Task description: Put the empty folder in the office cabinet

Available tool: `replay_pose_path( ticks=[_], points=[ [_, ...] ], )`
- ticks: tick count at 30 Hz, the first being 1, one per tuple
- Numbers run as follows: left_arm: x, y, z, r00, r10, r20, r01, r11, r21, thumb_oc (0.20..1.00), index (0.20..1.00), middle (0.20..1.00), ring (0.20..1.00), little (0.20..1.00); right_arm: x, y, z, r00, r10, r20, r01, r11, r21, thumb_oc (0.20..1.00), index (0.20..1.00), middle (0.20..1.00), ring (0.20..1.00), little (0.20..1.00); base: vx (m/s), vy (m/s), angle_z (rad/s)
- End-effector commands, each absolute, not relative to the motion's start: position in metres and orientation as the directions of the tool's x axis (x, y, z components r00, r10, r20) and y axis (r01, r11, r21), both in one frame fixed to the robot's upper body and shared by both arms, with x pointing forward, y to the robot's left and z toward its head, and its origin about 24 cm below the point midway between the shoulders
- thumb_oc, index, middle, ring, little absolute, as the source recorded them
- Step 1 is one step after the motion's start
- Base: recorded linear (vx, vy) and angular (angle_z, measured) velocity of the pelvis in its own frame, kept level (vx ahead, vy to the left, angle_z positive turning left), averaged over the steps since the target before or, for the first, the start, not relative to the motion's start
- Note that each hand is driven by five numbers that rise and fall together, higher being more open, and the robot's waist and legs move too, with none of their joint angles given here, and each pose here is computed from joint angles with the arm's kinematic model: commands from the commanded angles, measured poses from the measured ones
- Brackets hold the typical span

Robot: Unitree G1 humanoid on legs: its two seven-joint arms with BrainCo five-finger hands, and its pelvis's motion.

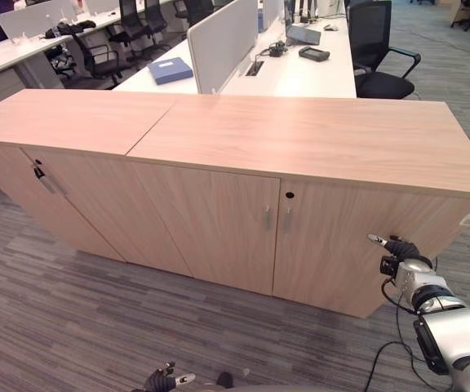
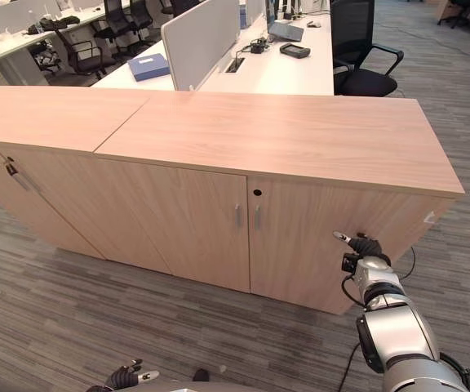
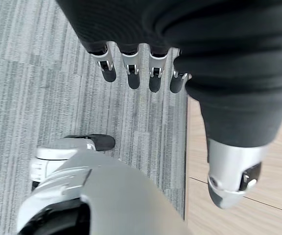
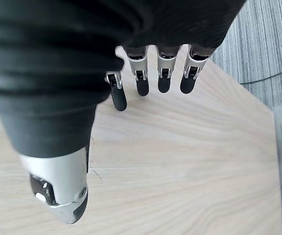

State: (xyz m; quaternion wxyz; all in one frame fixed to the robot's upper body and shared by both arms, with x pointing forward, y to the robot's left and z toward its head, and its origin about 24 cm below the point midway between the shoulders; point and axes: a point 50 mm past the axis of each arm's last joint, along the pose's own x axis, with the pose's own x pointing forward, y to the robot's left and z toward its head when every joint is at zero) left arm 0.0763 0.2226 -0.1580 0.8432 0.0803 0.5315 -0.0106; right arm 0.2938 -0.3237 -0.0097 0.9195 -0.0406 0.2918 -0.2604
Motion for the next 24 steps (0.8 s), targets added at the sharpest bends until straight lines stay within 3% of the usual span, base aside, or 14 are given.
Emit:
replay_pose_path(
  ticks=[1,4,5,7,8,10,12,18,24],
  points=[
    [0.101,0.232,-0.152,0.489,0.094,-0.867,0.139,0.973,0.184,1.000,1.000,1.000,1.000,1.000,0.348,-0.269,0.033,0.902,-0.305,-0.306,0.293,0.952,-0.087,1.000,1.000,1.000,1.000,1.000,0.00,0.000,0.00],
    [0.098,0.233,-0.154,0.479,0.132,-0.868,0.050,0.983,0.178,1.000,1.000,1.000,1.000,1.000,0.297,-0.236,-0.037,0.876,-0.186,-0.444,0.159,0.983,-0.096,1.000,1.000,1.000,1.000,1.000,0.00,0.000,0.00],
    [0.097,0.233,-0.154,0.477,0.133,-0.869,0.051,0.983,0.178,1.000,1.000,1.000,1.000,1.000,0.296,-0.236,-0.038,0.875,-0.186,-0.447,0.158,0.983,-0.098,1.000,1.000,1.000,1.000,1.000,-0.02,0.010,-0.04],
    [0.095,0.236,-0.154,0.474,0.160,-0.866,-0.011,0.984,0.175,1.000,1.000,1.000,1.000,1.000,0.243,-0.226,-0.076,0.831,-0.118,-0.543,0.047,0.989,-0.142,1.000,1.000,1.000,1.000,1.000,0.00,0.003,-0.12],
    [0.094,0.237,-0.154,0.475,0.167,-0.864,-0.027,0.984,0.176,1.000,1.000,1.000,1.000,1.000,0.203,-0.230,-0.099,0.768,-0.120,-0.630,-0.012,0.979,-0.201,1.000,1.000,1.000,1.000,1.000,0.01,-0.007,-0.18],
    [0.093,0.239,-0.154,0.473,0.172,-0.864,-0.030,0.983,0.180,1.000,1.000,1.000,1.000,1.000,0.191,-0.231,-0.106,0.742,-0.125,-0.659,-0.021,0.978,-0.209,1.000,1.000,1.000,1.000,1.000,0.01,-0.012,-0.11],
    [0.094,0.243,-0.152,0.476,0.188,-0.859,-0.035,0.980,0.195,1.000,1.000,1.000,1.000,1.000,0.154,-0.232,-0.128,0.639,-0.148,-0.755,-0.038,0.974,-0.223,1.000,1.000,1.000,1.000,1.000,-0.01,-0.017,-0.14],
    [0.101,0.249,-0.149,0.490,0.198,-0.849,-0.040,0.978,0.205,1.000,1.000,1.000,1.000,1.000,0.124,-0.230,-0.145,0.527,-0.161,-0.835,-0.045,0.975,-0.217,1.000,1.000,1.000,1.000,1.000,0.00,-0.013,-0.25],
    [0.104,0.248,-0.149,0.494,0.190,-0.848,-0.023,0.978,0.205,1.000,1.000,1.000,1.000,1.000,0.117,-0.232,-0.150,0.488,-0.168,-0.856,-0.045,0.975,-0.217,1.000,1.000,1.000,1.000,1.000,0.00,-0.006,-0.06]
  ],
)
